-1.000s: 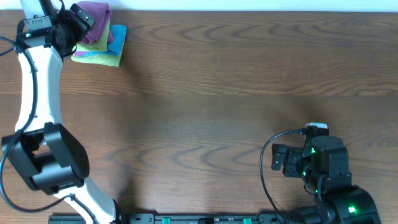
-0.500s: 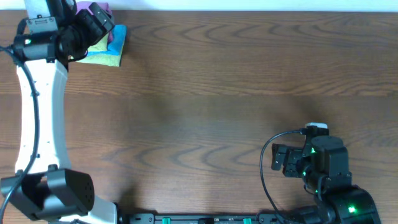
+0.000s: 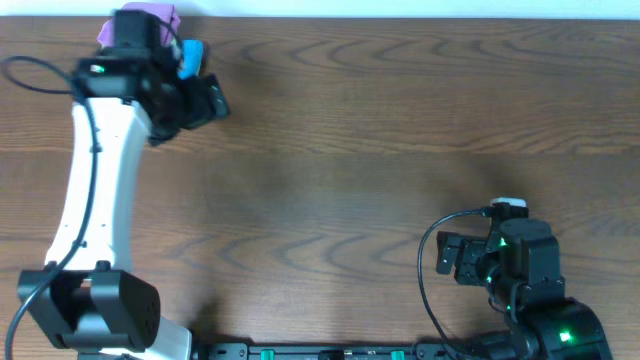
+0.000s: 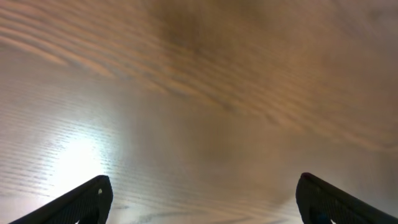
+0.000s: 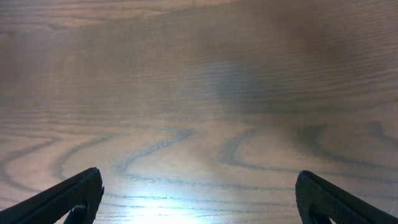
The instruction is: Fold the cloth
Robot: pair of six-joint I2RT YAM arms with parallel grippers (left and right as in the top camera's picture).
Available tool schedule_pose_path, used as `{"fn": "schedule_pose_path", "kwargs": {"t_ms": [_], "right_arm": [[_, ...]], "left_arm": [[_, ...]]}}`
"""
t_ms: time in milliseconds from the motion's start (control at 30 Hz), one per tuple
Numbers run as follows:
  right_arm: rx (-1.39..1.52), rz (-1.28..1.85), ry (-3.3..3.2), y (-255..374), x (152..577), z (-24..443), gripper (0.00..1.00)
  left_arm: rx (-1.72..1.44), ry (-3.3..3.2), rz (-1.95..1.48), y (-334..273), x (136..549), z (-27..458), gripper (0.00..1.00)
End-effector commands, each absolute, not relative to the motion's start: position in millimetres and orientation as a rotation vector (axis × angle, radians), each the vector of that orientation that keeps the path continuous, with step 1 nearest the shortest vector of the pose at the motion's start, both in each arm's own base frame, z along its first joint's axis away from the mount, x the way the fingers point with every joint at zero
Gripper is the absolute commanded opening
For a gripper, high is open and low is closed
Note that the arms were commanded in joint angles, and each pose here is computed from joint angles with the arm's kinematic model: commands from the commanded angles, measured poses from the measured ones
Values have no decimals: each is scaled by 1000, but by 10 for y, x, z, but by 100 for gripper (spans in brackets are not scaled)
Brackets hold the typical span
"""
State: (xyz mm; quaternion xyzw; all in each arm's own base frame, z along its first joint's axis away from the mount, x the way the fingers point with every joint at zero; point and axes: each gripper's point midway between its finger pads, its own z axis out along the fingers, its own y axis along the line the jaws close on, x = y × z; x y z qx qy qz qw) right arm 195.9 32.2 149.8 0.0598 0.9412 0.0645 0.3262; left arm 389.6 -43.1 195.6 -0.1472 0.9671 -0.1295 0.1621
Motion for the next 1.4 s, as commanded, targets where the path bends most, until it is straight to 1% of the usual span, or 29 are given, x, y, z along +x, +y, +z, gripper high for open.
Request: {"fn": "schedule_pose_path", "kwargs": {"t_ms": [0,100,200,300,467,533,700,767,1000,1367], "right_arm": [[190,157,2463,286,1958,1490,99],[190,157,2463,286,1957,1490,99],[190,157,2463,286,1957,1490,99],[190,158,2463,287,1957,1490,99],[190,157,2463,286,1958,1490,99],[190,157,2463,286,1957,1490,99],[190,157,2463,287,1958,1490,99],[190,157,2463,287,1958,1490,99],[190,157,2463,286,1958,1490,99],[190,157,2463,287,1958,1490,99]], "left_arm": [[-307,2753,-270,-504,3788,1748,95],[-240,2647,-244,-596,3729,1624,95],[-217,2544,-222,-565,3514,1508,95],[-228,2457,-203,-450,3202,1394,95],[-304,2328,-70,-84,2586,1146,95],[-297,2280,-42,12,2398,1037,95],[-279,2215,3,138,2124,720,95],[-282,2214,12,160,2065,600,96],[-135,2117,125,225,2089,802,96],[-138,2008,110,222,2112,1010,95]]}}
